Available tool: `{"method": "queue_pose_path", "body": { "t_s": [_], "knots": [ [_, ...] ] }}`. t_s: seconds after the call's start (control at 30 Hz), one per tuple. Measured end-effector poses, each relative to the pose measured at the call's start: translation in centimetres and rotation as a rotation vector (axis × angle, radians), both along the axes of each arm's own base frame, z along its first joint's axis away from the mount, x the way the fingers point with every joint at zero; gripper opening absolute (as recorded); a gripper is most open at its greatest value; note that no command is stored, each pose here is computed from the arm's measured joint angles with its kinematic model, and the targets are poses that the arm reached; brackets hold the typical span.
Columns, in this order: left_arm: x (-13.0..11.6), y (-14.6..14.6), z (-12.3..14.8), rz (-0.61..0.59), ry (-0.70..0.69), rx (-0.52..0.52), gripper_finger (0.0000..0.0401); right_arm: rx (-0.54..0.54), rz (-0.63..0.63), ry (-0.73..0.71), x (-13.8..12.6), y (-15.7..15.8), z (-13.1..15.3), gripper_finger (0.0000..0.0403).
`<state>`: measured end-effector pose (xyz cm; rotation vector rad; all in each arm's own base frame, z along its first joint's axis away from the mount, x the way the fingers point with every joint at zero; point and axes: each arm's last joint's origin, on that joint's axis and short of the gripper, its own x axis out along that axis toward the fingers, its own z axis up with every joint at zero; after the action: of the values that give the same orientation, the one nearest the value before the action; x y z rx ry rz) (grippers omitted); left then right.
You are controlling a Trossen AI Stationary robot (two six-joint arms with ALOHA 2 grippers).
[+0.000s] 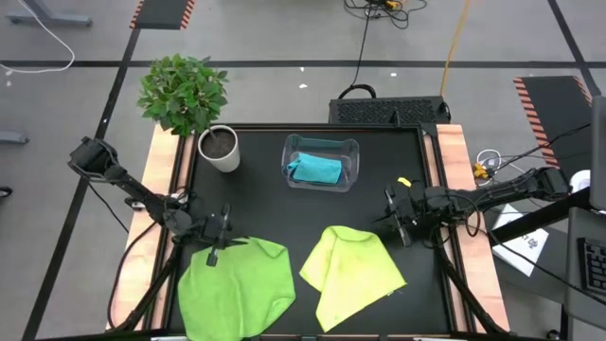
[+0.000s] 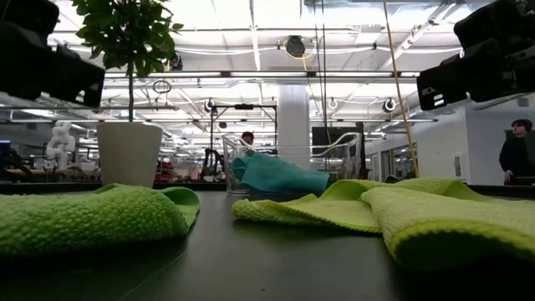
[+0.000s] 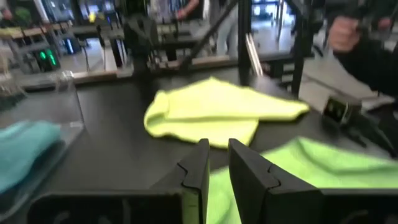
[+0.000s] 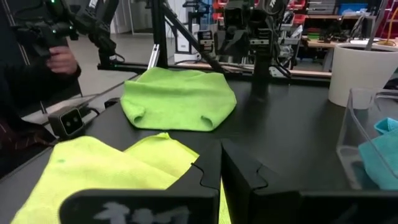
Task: Fold microfiber towels
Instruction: Fold the light green towel
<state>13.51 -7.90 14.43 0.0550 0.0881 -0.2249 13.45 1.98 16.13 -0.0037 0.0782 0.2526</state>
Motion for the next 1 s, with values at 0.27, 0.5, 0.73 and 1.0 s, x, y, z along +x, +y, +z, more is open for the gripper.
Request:
{"method": "queue_pose_path", "body": {
  "t_s": [0.27, 0.5, 0.73, 1.0],
  "knots": [
    [0.02, 0.06, -0.01, 0.017, -0.003, 0.018, 0.0063, 0.029, -0.001, -0.026, 0.02, 0.0, 0.32, 0.0],
    [0.02, 0.06, -0.02, 0.019, -0.002, 0.017, 0.0063, 0.03, -0.001, -0.034, 0.02, 0.0, 0.39, 0.0],
    [0.02, 0.06, -0.02, 0.02, -0.001, 0.017, 0.0063, 0.024, -0.001, -0.034, 0.02, 0.0, 0.38, 0.0],
    [0.02, 0.06, -0.03, 0.02, -0.001, 0.017, 0.0063, 0.022, -0.001, -0.027, 0.02, 0.0, 0.31, 0.0]
  ]
}}
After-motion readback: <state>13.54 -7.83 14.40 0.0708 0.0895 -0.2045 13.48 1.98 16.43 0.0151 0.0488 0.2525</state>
